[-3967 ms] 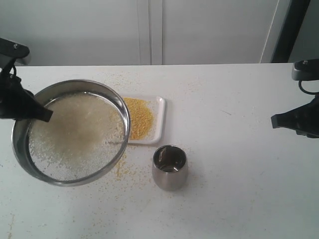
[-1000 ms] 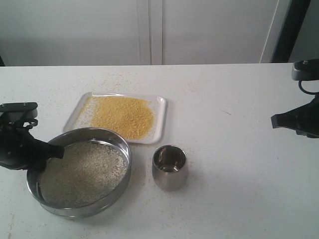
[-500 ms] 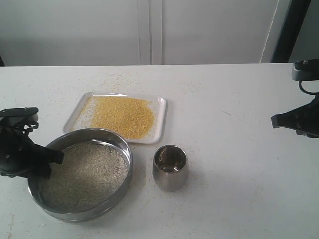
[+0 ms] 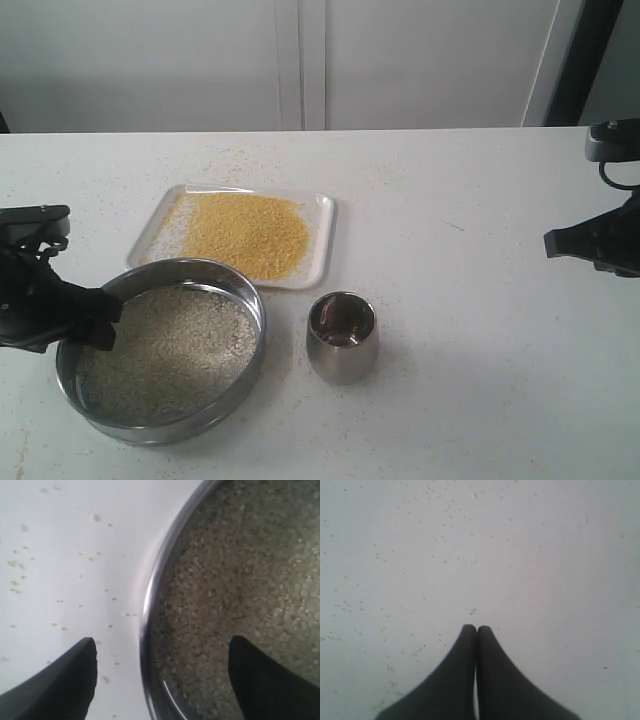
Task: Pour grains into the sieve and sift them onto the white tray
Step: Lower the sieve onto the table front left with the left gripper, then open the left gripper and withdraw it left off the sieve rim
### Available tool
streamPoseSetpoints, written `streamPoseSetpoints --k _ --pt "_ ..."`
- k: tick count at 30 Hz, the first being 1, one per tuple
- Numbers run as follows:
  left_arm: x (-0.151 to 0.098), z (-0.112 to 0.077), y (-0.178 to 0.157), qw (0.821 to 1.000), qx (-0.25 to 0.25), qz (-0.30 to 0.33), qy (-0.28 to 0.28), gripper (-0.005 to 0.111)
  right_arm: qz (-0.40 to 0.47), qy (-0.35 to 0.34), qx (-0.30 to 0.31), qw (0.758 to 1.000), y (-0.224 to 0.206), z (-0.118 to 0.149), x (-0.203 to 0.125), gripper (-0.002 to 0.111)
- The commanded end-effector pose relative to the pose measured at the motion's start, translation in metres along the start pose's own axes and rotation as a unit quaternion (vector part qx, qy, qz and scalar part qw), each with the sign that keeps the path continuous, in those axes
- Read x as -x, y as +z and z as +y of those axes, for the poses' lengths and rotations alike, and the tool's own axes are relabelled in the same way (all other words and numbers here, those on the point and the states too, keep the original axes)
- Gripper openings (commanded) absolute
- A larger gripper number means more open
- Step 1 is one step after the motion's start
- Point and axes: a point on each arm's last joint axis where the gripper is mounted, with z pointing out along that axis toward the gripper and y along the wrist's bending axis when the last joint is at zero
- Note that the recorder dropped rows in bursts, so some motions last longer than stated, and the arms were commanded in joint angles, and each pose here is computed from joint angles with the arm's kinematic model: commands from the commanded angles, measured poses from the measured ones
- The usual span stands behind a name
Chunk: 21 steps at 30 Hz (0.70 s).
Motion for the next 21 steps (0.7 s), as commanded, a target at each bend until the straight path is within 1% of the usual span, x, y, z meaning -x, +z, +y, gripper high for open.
streamPoseSetpoints --k 1,4,6,7,9,11,14,15,16,18,21 --pt "0.0 -0.001 -0.009 1.0 -0.003 -0.006 0.003 0.075 -0.005 0.005 -0.003 1.0 -0.001 -0.002 0.002 0.0" --pt "0.001 -0.002 -0.016 1.0 -0.004 -0.016 0.01 0.075 -0.005 0.013 -0.003 1.0 -0.001 -0.002 0.002 0.0" --pt "0.001 -0.003 -0.021 0.999 -0.005 -0.024 0.022 0.071 -0.005 0.013 -0.003 1.0 -0.001 -0.002 0.002 0.0" --pt "0.001 -0.003 -0.023 0.999 -0.005 -0.03 0.03 0.067 -0.005 0.013 -0.003 1.0 -0.001 -0.002 0.002 0.0" --pt "0.002 -0.003 -0.029 0.998 -0.004 -0.04 0.044 0.056 -0.005 0.013 -0.003 1.0 -0.001 -0.002 0.002 0.0" --pt "0.002 -0.004 -0.037 0.997 -0.004 -0.053 0.061 0.04 -0.005 0.013 -0.003 1.0 -0.001 -0.002 0.002 0.0" --pt "0.001 -0.006 -0.047 0.994 -0.004 -0.068 0.089 0.012 -0.005 0.013 -0.003 1.0 -0.001 -0.002 0.002 0.0" --pt "0.001 -0.006 -0.05 0.993 -0.005 -0.07 0.098 0.005 -0.005 0.013 -0.003 1.0 -0.001 -0.002 0.002 0.0" --pt "0.0 -0.006 -0.053 0.991 -0.003 -0.074 0.112 0.0 -0.005 0.013 -0.003 1.0 -0.001 -0.002 0.002 0.0" --pt "-0.001 -0.007 -0.06 0.989 -0.002 -0.079 0.126 0.0 -0.005 0.013 -0.003 1.0 -0.001 -0.002 0.002 0.0" --pt "-0.004 -0.008 -0.067 0.988 -0.003 -0.08 0.129 0.0 -0.005 0.013 -0.003 1.0 -0.001 -0.002 0.002 0.0"
